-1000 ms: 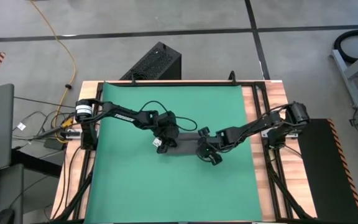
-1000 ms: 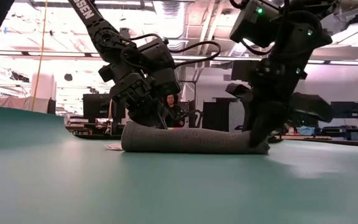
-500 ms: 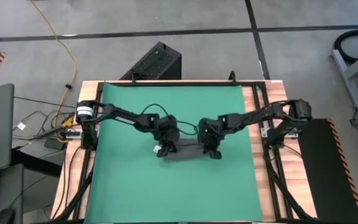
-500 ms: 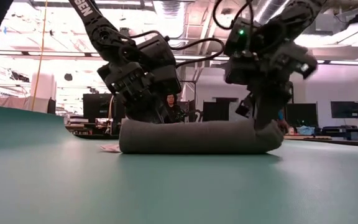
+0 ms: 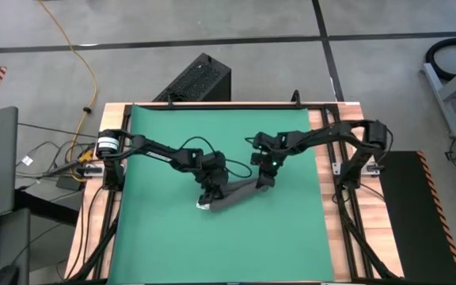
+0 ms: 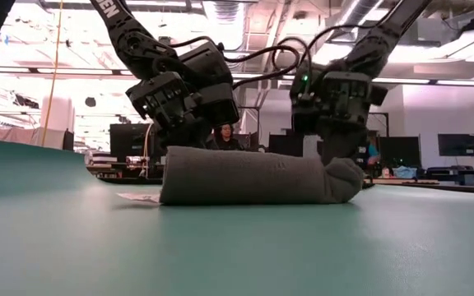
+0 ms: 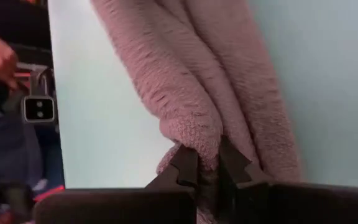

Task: Roll towel into tight, uniform cylinder
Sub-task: Roll the gray towel

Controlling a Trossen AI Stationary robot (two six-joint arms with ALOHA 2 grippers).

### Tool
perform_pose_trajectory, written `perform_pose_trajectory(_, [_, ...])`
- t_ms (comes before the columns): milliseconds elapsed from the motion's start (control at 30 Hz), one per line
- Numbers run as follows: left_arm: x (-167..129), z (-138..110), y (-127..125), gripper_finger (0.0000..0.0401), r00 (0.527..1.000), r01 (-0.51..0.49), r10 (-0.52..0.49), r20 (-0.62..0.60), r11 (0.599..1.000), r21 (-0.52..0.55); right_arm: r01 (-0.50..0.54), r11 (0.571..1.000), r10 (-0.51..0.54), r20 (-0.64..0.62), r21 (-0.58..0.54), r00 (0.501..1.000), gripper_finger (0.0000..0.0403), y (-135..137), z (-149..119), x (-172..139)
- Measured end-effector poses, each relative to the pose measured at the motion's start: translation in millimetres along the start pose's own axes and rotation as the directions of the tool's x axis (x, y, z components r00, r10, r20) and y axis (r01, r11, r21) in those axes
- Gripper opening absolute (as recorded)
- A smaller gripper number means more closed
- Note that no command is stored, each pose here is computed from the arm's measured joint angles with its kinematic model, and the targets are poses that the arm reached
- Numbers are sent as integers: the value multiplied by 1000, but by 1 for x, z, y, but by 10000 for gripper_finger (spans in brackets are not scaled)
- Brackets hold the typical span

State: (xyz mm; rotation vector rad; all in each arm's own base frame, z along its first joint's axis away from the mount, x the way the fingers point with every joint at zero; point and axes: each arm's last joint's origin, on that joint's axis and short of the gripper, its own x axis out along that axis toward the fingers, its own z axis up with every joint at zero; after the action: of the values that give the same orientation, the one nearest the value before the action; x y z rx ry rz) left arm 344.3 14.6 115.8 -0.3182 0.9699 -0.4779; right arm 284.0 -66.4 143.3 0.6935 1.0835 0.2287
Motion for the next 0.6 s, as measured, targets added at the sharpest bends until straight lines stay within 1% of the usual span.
perform_pose_trajectory(200, [1,-1,-3,0,999,35,-35,-5,999,-27,-23,986,29,-33,165,999,30,-21,1,22])
perform_pose_trajectory(367, [3,-1,-6,0,997,71,-71,-10,996,-56,-25,939,37,-27,344,999,30,-25,2,27])
perform_pose_trajectory(500, [4,-1,-7,0,997,73,-75,-10,988,-133,-17,916,29,-25,402,999,30,-26,3,27])
perform_pose_trajectory(600, [-1,1,-11,0,997,75,-78,-7,977,-197,-16,909,29,-25,417,999,30,-25,3,28])
